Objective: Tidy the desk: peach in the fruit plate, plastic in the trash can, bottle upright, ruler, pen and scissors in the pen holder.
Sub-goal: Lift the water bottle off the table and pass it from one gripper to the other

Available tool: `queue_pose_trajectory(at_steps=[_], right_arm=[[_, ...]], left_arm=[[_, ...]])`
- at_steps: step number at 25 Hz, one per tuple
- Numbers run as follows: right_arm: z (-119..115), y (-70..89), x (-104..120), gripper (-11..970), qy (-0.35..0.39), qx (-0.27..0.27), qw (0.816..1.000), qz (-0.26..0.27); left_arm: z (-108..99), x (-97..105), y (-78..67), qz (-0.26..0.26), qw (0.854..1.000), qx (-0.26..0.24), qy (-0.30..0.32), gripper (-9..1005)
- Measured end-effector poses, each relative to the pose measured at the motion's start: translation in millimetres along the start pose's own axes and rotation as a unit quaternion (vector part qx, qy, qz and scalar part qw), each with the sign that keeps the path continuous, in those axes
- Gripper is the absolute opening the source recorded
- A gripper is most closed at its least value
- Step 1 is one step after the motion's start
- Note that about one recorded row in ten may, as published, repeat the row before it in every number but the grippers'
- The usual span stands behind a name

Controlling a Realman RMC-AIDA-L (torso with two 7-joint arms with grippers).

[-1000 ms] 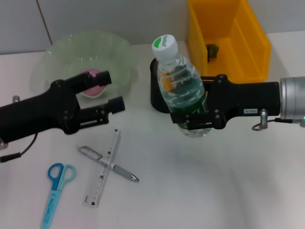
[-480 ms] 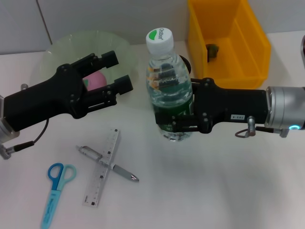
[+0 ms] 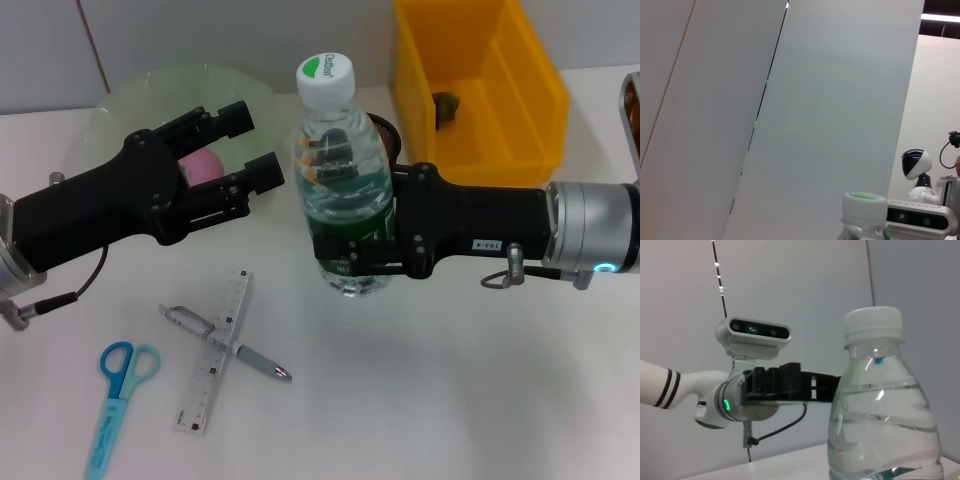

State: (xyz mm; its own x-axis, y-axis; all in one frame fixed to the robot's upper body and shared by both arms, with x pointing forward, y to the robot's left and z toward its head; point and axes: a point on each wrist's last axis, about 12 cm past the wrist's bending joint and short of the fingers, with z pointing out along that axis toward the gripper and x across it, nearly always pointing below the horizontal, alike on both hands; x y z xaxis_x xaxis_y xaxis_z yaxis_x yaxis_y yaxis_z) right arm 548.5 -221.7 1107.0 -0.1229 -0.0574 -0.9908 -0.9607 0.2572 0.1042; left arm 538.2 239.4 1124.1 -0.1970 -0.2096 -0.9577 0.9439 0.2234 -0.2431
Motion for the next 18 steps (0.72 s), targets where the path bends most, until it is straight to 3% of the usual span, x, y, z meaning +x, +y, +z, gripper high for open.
queue_pose_trajectory(at_steps=[18], right_arm=[[23.4,4.4,-0.2,755,0.007,-0.043,0.999,0.01]], left_arm=[[11.9,-3.0,-0.5,0.007,1.0,0.025,0.001,698]])
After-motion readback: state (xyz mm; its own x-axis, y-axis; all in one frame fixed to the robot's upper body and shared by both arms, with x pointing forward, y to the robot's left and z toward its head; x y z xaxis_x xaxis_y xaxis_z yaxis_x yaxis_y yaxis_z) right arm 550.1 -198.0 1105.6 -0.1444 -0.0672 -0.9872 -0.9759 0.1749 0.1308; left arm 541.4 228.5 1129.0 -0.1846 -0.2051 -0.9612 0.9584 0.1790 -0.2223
